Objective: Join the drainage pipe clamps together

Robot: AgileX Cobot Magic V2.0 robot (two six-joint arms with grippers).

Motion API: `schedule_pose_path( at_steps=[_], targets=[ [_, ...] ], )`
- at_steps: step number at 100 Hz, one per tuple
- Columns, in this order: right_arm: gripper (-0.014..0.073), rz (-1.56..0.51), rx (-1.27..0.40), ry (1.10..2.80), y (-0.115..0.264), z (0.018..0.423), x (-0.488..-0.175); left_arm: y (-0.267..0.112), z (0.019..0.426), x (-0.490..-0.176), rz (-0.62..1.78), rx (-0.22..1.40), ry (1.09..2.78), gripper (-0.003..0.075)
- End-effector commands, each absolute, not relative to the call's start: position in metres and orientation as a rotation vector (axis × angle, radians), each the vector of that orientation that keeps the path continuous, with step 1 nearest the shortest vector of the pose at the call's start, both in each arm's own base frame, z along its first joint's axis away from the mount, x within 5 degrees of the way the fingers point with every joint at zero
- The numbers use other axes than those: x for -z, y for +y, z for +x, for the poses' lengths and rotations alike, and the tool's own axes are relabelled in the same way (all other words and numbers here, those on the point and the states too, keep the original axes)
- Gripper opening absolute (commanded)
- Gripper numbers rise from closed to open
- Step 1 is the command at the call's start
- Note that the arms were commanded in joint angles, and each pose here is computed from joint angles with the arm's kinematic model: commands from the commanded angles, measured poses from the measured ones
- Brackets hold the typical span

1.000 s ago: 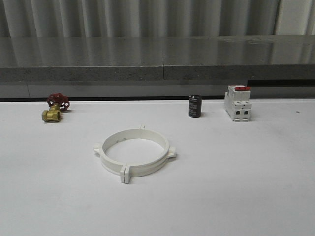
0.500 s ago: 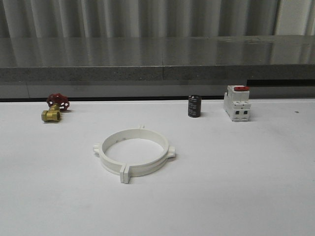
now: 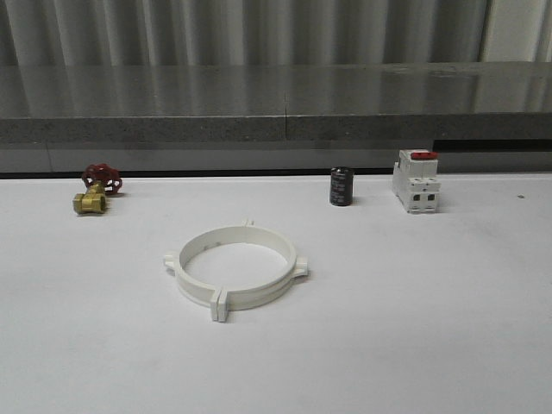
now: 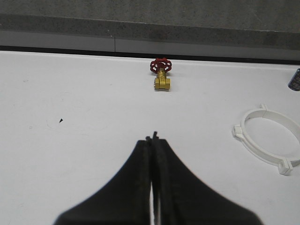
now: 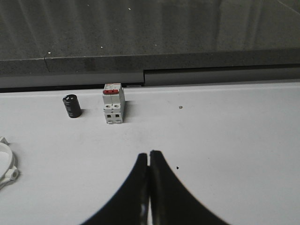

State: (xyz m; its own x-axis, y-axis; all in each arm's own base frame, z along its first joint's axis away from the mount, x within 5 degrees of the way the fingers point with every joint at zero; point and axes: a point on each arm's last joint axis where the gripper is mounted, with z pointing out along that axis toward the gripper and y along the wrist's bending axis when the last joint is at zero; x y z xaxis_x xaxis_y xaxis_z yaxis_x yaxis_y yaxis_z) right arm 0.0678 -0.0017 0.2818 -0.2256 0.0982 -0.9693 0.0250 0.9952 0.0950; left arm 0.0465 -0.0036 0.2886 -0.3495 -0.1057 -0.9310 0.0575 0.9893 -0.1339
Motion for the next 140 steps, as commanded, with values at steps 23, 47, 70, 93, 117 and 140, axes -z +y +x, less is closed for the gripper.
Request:
schedule_pose_path(
  at_steps=[23,47,70,93,117,140],
  targets=[
    [-0.0068,0.083,-0.052,1.636,-0.001,0.051,-0.241,-0.004,0.048,-0.303,-0.030,0.175,1.831,-0.0020],
    [-0.0068,0.164,-0.060,1.574,-0.003,0.052,-0.212,-0.004,0.048,-0.303,-0.029,0.175,1.829,-0.0020],
    [-0.0068,0.152,-0.045,1.468,-0.004,0.054,-0.210,-0.004,0.048,-0.303,-0.029,0.175,1.829,-0.0020],
    [-0.0068,0.096,0.015,1.447,-0.004,0.054,-0.212,-0.004,0.048,-0.303,-0.029,0.175,1.829,-0.0020],
    [-0.0068,0.091,0.018,1.448,-0.004,0.054,-0.212,-0.004,0.048,-0.303,-0.029,0.175,1.829,-0.0020],
    [-0.0068,0.092,0.018,1.450,-0.004,0.054,-0.212,-0.004,0.048,-0.303,-0.029,0.175,1.829,-0.0020]
  ],
)
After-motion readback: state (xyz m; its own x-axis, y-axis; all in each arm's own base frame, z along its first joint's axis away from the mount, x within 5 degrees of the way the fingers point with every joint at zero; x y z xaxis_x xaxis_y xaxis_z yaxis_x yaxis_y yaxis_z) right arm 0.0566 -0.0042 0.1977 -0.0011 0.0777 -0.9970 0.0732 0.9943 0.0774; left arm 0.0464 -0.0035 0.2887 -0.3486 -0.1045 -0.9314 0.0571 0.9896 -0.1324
